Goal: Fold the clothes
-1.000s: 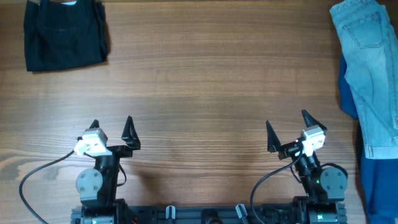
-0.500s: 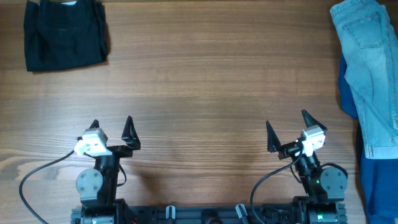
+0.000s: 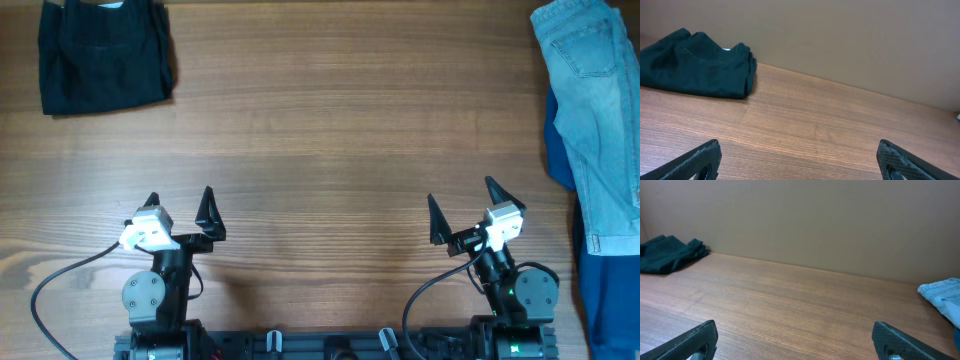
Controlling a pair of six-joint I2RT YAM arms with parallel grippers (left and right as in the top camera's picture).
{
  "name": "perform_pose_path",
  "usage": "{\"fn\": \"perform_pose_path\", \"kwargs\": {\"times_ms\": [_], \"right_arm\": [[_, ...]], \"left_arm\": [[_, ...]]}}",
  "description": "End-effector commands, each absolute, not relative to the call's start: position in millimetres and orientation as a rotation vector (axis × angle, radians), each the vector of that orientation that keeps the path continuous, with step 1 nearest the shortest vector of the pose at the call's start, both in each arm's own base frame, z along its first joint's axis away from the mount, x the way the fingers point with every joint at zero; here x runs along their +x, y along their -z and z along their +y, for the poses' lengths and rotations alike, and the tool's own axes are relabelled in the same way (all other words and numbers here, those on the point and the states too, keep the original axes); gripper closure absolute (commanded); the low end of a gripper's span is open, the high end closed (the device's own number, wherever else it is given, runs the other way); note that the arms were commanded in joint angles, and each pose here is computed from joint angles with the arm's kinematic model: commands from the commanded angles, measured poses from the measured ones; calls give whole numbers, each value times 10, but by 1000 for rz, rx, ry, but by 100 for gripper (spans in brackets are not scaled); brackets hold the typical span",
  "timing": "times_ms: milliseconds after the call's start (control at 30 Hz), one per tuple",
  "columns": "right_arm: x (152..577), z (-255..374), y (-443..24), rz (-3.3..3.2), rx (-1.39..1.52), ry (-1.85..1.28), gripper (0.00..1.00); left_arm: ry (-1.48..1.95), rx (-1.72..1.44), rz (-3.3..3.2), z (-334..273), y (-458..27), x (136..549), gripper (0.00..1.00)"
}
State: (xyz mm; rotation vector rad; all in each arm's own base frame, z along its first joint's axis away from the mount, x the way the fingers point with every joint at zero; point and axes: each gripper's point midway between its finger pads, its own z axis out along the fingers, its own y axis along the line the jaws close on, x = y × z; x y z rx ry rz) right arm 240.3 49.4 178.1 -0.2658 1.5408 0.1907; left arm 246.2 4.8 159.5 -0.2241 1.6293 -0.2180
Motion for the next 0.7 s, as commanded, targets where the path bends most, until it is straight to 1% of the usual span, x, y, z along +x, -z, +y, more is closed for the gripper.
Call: {"fn": "perform_pose_path", "kwargs": {"times_ms": [0, 533, 667], "right_arm": [[2403, 480, -1795, 1533, -262, -180, 0], [2403, 480, -1795, 1533, -263, -179, 0], [2415, 435, -1796, 1531, -264, -136, 0]], "left_arm": [[221, -240, 1626, 65, -1582, 2459, 0], [221, -240, 1626, 65, -1582, 2459, 0], [221, -240, 1626, 65, -1583, 2459, 0]]}}
